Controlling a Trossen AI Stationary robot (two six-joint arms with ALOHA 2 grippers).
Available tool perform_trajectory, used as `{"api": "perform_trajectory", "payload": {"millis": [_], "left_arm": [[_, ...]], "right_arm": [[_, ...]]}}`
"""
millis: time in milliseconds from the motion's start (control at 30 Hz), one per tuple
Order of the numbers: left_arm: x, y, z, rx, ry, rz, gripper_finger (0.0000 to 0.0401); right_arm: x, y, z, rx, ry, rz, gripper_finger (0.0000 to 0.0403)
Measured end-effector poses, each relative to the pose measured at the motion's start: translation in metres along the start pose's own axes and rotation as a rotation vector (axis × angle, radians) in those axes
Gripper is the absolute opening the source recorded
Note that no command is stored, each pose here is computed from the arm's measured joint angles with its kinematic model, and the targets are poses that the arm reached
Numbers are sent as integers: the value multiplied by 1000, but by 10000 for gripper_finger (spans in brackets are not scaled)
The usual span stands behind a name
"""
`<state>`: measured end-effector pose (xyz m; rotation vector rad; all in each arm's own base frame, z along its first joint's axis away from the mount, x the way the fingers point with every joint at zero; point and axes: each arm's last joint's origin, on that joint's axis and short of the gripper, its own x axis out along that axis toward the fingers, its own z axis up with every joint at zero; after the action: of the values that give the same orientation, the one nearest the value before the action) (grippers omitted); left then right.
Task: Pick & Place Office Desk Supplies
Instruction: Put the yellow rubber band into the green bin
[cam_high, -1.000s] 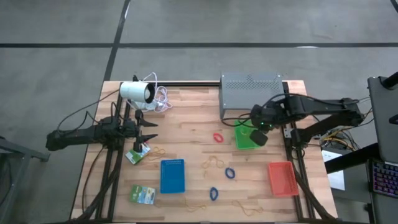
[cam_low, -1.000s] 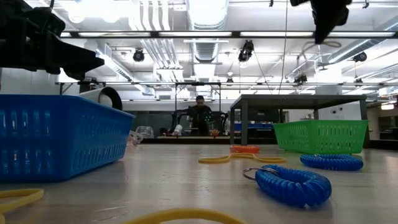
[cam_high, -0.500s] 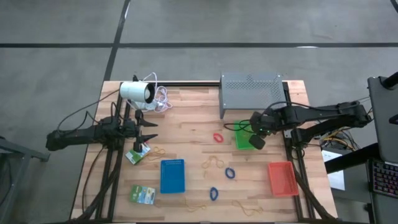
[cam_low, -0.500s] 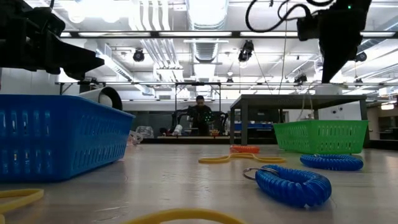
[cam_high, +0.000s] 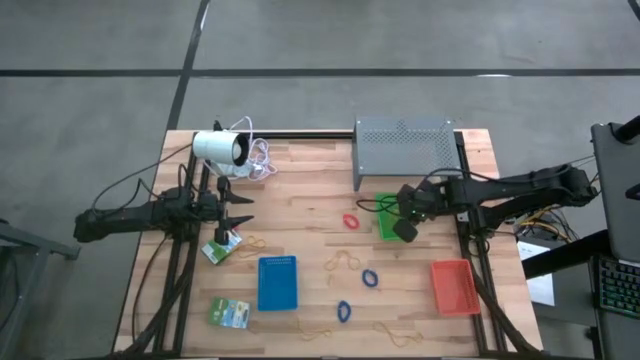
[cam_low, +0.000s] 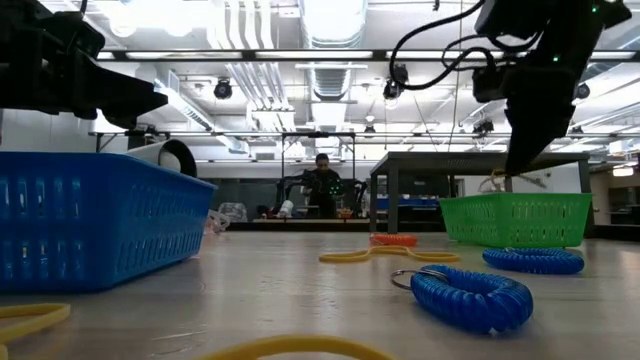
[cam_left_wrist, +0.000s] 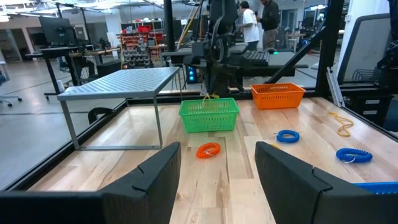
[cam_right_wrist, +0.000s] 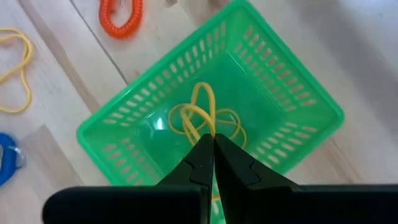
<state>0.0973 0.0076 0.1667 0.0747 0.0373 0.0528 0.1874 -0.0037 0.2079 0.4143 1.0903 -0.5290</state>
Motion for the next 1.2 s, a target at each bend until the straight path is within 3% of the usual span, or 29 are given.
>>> {"api": "perform_trajectory", "payload": {"millis": [567,1000,1200], "left_arm": [[0,0,0,0,0,0,212],[0,0,0,0,0,0,212],[0,0,0,0,0,0,212]], "right_arm": [[33,-5,-15,28,55,47,8],[37,0,-10,34,55,72,9],[38,-2,-8,110,55,66,9]]}}
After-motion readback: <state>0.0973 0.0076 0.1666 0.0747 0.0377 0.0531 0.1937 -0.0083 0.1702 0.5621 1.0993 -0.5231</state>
